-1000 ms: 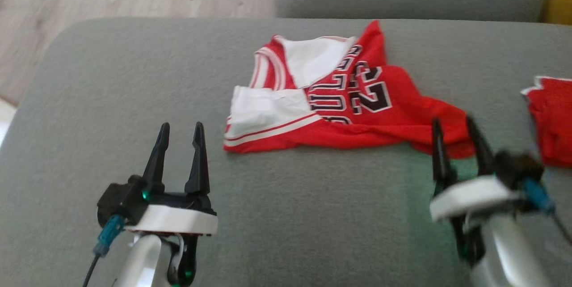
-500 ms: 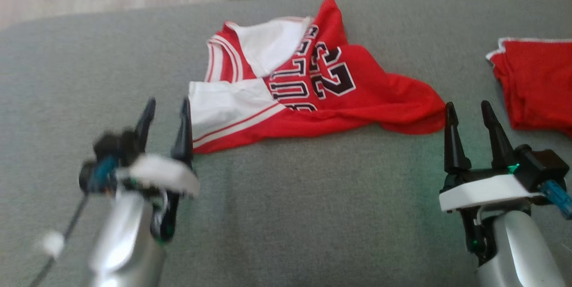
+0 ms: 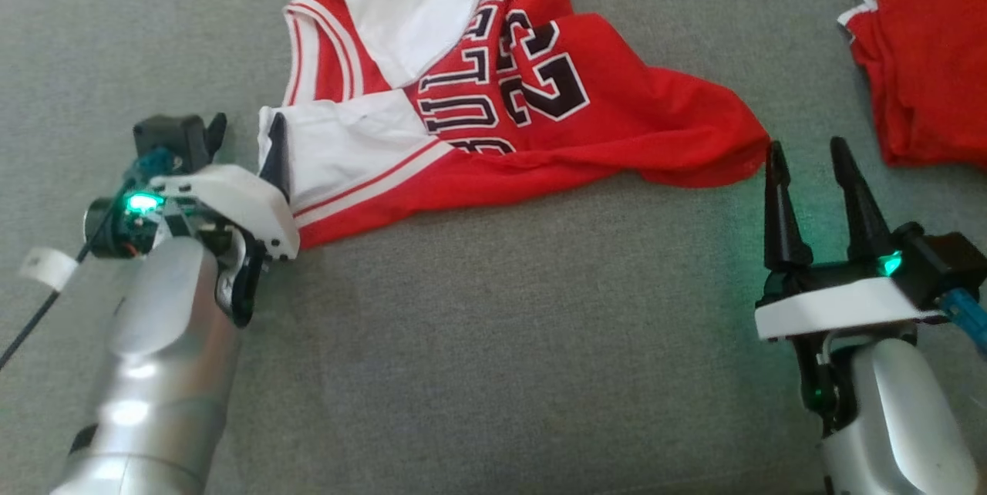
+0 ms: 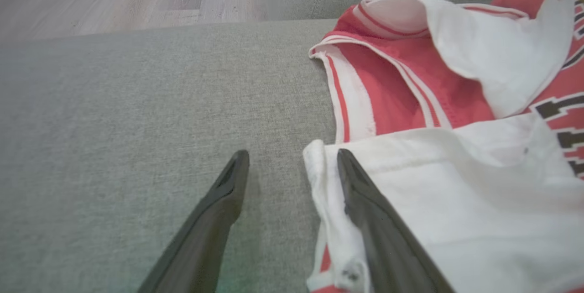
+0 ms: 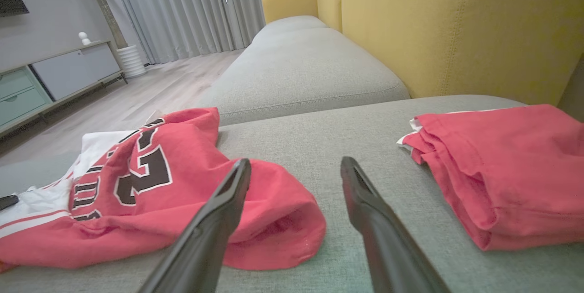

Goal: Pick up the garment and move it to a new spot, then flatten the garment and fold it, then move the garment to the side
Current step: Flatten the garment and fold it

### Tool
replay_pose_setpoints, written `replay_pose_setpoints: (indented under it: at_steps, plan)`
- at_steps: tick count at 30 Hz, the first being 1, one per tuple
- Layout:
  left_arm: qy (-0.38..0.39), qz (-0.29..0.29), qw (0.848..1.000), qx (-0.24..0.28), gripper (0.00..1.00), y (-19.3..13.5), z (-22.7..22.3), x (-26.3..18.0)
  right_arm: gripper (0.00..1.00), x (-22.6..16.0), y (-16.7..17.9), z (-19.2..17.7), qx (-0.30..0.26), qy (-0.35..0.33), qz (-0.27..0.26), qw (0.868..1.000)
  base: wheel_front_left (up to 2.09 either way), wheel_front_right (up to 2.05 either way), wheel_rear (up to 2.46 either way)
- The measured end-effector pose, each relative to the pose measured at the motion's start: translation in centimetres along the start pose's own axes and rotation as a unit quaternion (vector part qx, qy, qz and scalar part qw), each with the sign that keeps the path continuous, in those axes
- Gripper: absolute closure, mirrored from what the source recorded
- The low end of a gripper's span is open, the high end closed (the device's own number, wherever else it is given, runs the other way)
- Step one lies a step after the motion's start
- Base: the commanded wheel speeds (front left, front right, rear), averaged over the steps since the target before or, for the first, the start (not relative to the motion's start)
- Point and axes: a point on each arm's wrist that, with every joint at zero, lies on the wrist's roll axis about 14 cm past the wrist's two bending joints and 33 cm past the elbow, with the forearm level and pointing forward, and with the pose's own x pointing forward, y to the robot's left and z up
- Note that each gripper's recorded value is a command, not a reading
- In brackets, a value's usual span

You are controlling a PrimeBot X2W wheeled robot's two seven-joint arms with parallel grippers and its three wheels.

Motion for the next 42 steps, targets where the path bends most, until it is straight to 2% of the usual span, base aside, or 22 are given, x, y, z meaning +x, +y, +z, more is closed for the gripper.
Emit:
replay_pose_setpoints:
  at_steps: [12,13,14,15,21,26,32,37,40,42]
  plan:
    - [0.021,-0.012,1.000,0.017,0.00,-0.4,-0.7,1.2,0.00,0.0,-0.7,-0.8,0.000,0.010,-0.009,1.000,0.00,0.00,0.00]
    - [0.023,-0.014,0.999,0.018,0.45,-0.4,-0.7,1.2,0.00,-0.1,-0.7,-0.8,0.000,0.010,-0.010,1.000,0.00,0.00,0.00]
    - [0.024,-0.014,0.999,0.019,0.95,-0.4,-0.7,1.2,0.00,-0.1,-0.6,-0.7,0.000,0.009,-0.009,1.000,0.00,0.00,0.00]
    - [0.023,-0.017,0.999,0.021,1.00,-0.6,-0.6,1.2,0.00,-0.1,-0.6,-0.7,0.000,0.009,-0.009,1.000,0.00,0.00,0.00]
    - [-0.005,-0.026,0.999,0.025,1.00,-1.1,0.2,0.7,0.00,-0.2,-0.5,-0.7,0.001,0.010,-0.007,1.000,0.00,0.00,0.00]
    - [-0.093,-0.039,0.994,0.032,1.00,-1.8,4.0,-0.3,0.00,-0.3,-0.1,0.2,0.002,-0.002,-0.002,1.000,0.00,0.00,0.00]
    - [-0.219,-0.065,0.971,0.069,1.00,-3.5,10.7,-3.3,0.00,-0.4,0.7,1.5,0.008,-0.019,0.007,1.000,0.00,0.00,0.00]
    - [-0.303,-0.085,0.942,0.116,1.00,-4.5,15.5,-7.5,0.00,-0.5,2.0,2.1,0.017,-0.026,0.023,0.999,0.00,0.00,0.00]
    - [-0.336,-0.099,0.925,0.146,1.00,-5.0,16.2,-10.5,0.00,-0.4,3.2,2.5,0.021,-0.030,0.040,0.999,0.00,0.00,0.00]
    - [-0.337,-0.102,0.923,0.157,1.00,-5.0,15.8,-11.3,0.00,-0.4,3.6,2.5,0.021,-0.030,0.045,0.998,0.00,0.00,0.00]
